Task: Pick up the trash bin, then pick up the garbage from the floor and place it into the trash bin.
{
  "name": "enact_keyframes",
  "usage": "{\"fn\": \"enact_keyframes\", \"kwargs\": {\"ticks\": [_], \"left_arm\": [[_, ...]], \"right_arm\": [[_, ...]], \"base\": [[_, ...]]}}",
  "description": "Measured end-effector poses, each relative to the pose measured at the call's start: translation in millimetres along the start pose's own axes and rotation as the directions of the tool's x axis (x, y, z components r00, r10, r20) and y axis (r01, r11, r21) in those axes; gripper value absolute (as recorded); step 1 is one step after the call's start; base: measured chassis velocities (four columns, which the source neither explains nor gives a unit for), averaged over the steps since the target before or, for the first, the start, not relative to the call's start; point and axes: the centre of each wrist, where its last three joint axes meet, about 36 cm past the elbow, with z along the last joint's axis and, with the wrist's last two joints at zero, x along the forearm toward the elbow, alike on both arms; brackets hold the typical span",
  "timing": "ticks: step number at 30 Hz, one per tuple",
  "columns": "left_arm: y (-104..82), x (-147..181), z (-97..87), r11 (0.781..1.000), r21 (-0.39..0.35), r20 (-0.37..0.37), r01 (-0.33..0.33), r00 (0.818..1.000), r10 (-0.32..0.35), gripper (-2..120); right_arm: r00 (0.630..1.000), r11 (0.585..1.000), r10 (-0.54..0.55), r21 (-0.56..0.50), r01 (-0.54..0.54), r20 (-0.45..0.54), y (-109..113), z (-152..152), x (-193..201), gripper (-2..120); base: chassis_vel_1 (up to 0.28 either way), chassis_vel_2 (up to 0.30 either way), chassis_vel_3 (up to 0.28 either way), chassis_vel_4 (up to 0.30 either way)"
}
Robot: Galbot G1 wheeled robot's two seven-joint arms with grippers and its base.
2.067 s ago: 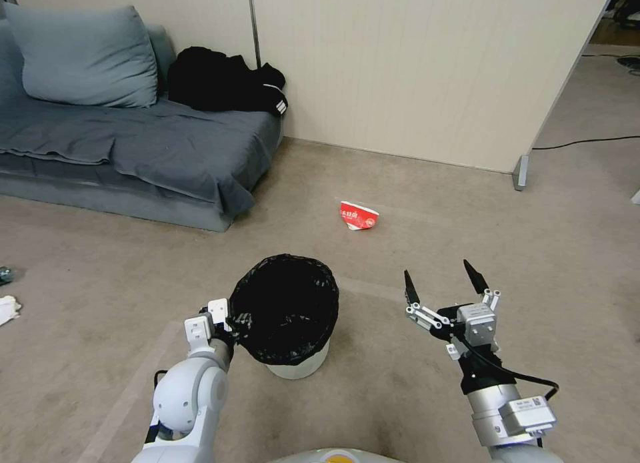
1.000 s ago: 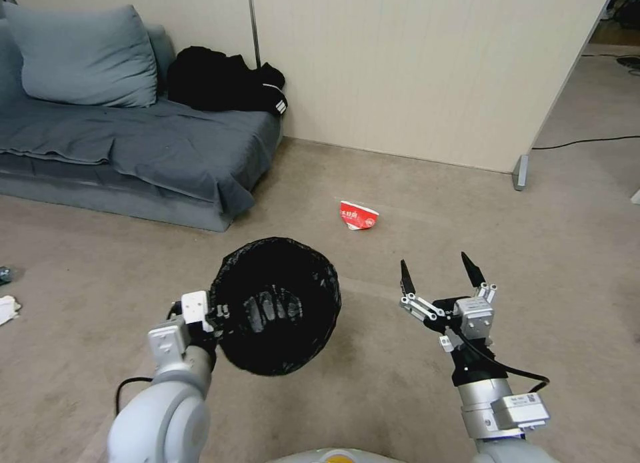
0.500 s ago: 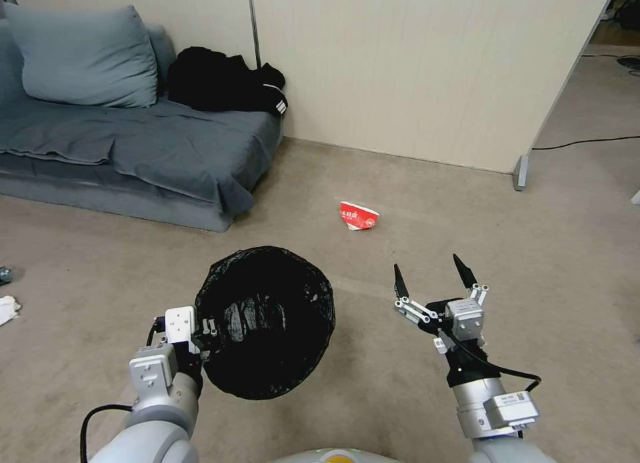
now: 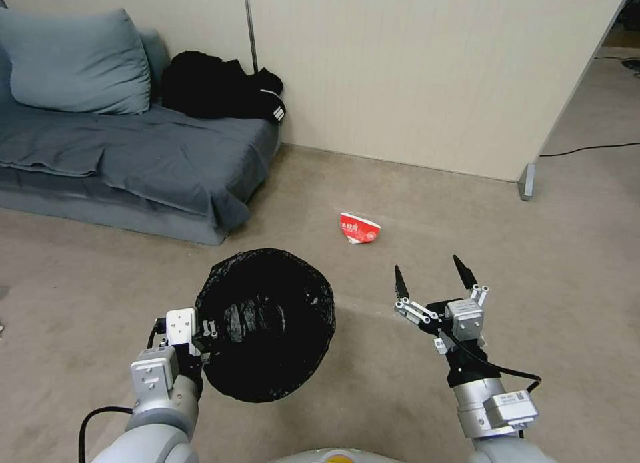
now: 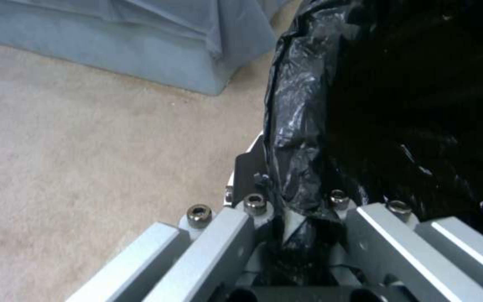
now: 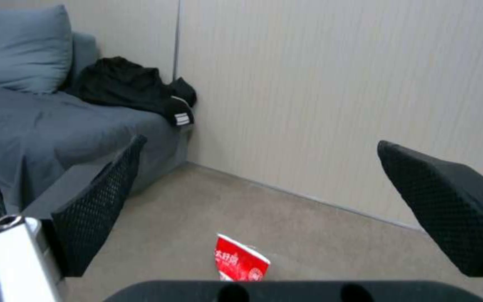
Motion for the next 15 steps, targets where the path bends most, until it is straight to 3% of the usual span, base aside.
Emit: {"fn": "enact_keyframes", "kwargs": {"ticks": [15], "left_arm": [[0.8, -0.7, -1.1, 1.000, -0.003, 0.005, -0.001, 1.000, 0.001, 1]], "right_arm": [[1.000, 1.000, -0.010, 0.006, 0.010, -0.005, -0.8, 0.1, 1.1, 100]], "base": [[-0.114, 0.118, 0.114, -0.111]]}}
